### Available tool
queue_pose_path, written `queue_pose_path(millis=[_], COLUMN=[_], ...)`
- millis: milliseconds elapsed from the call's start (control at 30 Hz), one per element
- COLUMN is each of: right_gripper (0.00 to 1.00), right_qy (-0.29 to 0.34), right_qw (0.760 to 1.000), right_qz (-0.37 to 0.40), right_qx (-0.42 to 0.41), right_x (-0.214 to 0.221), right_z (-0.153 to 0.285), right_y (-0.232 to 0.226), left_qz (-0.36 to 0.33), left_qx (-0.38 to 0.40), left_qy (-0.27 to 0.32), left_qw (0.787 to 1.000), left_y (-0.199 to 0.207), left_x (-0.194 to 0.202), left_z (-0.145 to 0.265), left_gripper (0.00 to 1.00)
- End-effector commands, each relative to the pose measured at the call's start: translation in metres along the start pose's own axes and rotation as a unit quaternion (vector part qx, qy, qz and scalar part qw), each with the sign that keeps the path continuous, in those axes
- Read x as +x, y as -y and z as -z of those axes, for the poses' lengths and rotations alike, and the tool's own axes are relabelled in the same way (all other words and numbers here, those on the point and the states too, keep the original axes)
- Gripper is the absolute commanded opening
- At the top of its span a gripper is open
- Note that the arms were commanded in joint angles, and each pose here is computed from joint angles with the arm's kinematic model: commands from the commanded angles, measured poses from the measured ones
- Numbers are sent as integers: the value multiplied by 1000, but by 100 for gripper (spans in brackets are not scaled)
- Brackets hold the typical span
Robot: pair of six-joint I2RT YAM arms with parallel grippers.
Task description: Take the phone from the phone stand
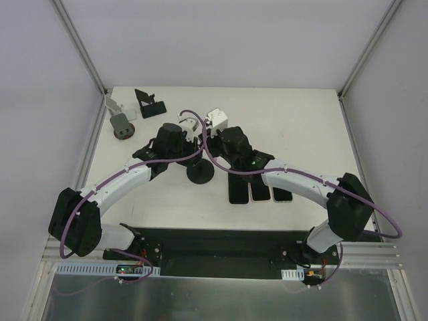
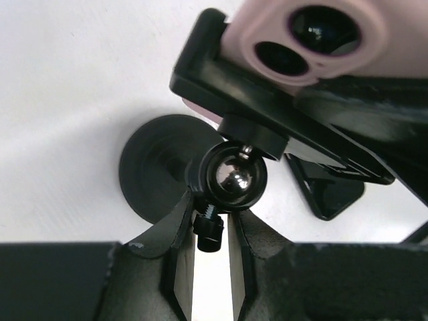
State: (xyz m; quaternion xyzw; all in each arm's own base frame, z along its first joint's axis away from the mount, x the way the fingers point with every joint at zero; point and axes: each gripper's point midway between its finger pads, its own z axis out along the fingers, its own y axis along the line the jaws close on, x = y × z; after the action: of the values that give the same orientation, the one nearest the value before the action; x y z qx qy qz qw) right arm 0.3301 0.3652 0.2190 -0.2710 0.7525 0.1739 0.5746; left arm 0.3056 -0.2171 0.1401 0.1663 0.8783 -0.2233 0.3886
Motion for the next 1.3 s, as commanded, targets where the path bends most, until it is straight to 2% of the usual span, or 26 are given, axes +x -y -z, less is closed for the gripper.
queue_pose_path(millis=[0, 233, 467, 667, 967, 1200, 1267], right_gripper=[1, 1, 1, 1, 1, 1, 1], right_qy=[-29, -53, -39, -39, -28, -22, -14], right_qw=[999, 997, 986, 974, 964, 955, 962], right_qz=[39, 36, 3, -16, -26, -27, -21], right_qx=[0, 43, 162, 222, 262, 294, 273], right_x=[17, 44, 32, 23, 6, -2, -8], right_z=[31, 54, 60, 58, 43, 45, 40], right_y=[1, 21, 61, 79, 92, 114, 110], left_qz=[99, 140, 145, 171, 177, 185, 176], left_qx=[-115, -153, -154, -154, -144, -160, -150], left_qy=[17, 24, 23, 27, 28, 52, 47], left_qw=[988, 978, 977, 973, 973, 968, 972], left_y=[-41, -60, -60, -58, -46, -51, -48], left_x=[-11, -12, 5, 25, 39, 39, 40], left_z=[2, 9, 20, 32, 36, 46, 46], left_gripper=[0, 0, 0, 0, 0, 0, 0])
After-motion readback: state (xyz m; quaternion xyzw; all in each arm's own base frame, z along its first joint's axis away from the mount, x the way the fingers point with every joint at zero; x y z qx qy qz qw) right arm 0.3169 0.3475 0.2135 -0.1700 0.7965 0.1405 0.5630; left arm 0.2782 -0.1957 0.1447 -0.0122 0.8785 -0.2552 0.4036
